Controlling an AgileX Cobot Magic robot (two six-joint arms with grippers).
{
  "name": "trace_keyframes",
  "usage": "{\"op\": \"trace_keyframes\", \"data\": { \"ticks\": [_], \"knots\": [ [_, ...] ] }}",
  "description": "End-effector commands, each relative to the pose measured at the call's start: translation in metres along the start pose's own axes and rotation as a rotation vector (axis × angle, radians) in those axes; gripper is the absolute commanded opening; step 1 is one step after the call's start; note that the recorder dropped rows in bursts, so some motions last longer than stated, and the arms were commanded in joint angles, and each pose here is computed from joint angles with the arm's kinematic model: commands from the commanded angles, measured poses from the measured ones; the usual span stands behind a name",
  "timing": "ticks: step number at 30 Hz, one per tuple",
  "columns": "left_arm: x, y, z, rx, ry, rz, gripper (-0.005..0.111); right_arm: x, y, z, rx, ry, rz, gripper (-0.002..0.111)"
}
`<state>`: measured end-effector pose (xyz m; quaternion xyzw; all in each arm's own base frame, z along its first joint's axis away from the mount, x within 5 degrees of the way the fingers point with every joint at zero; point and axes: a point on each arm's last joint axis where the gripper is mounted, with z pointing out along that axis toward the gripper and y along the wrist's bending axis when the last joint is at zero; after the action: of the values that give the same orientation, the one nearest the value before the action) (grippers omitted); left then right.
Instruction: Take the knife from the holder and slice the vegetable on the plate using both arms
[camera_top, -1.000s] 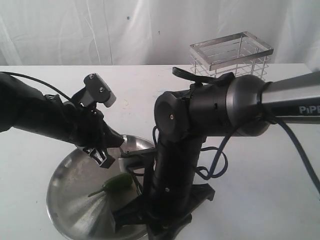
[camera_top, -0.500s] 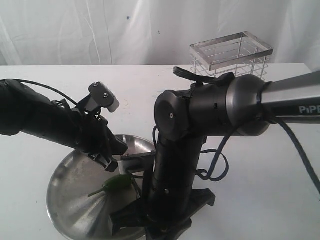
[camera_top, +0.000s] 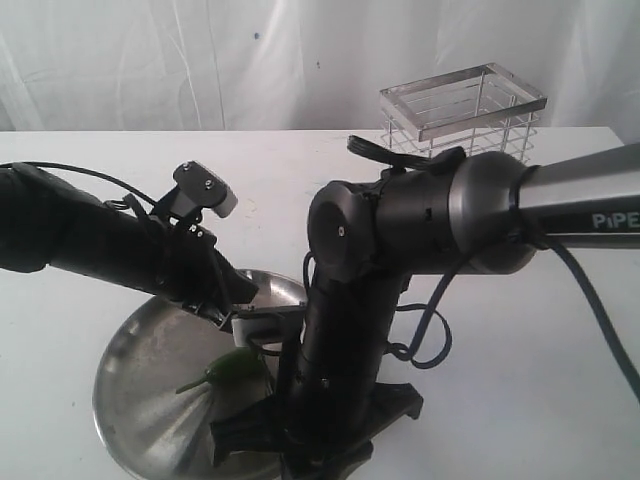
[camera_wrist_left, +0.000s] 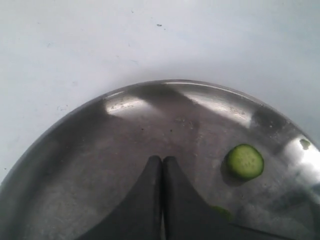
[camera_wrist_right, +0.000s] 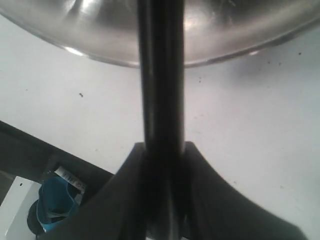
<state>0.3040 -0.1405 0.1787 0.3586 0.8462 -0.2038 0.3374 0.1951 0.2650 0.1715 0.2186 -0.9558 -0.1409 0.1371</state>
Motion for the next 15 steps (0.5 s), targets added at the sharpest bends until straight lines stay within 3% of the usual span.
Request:
{"op": "trace_keyframes", "data": {
  "ticks": [1, 15],
  "knots": [
    [-0.0020, -0.0009, -0.0002, 0.006, -0.014, -0.016, 0.000, -0.0048, -0.0013, 0.0052, -0.004, 0.010, 0.012, 0.000],
    [0.0011, 0.0033, 0.0045, -0.023, -0.005, -0.044, 0.000, -0.0069, -0.0044, 0.0093, 0.021, 0.013, 0.007, 0.000]
  ]
}}
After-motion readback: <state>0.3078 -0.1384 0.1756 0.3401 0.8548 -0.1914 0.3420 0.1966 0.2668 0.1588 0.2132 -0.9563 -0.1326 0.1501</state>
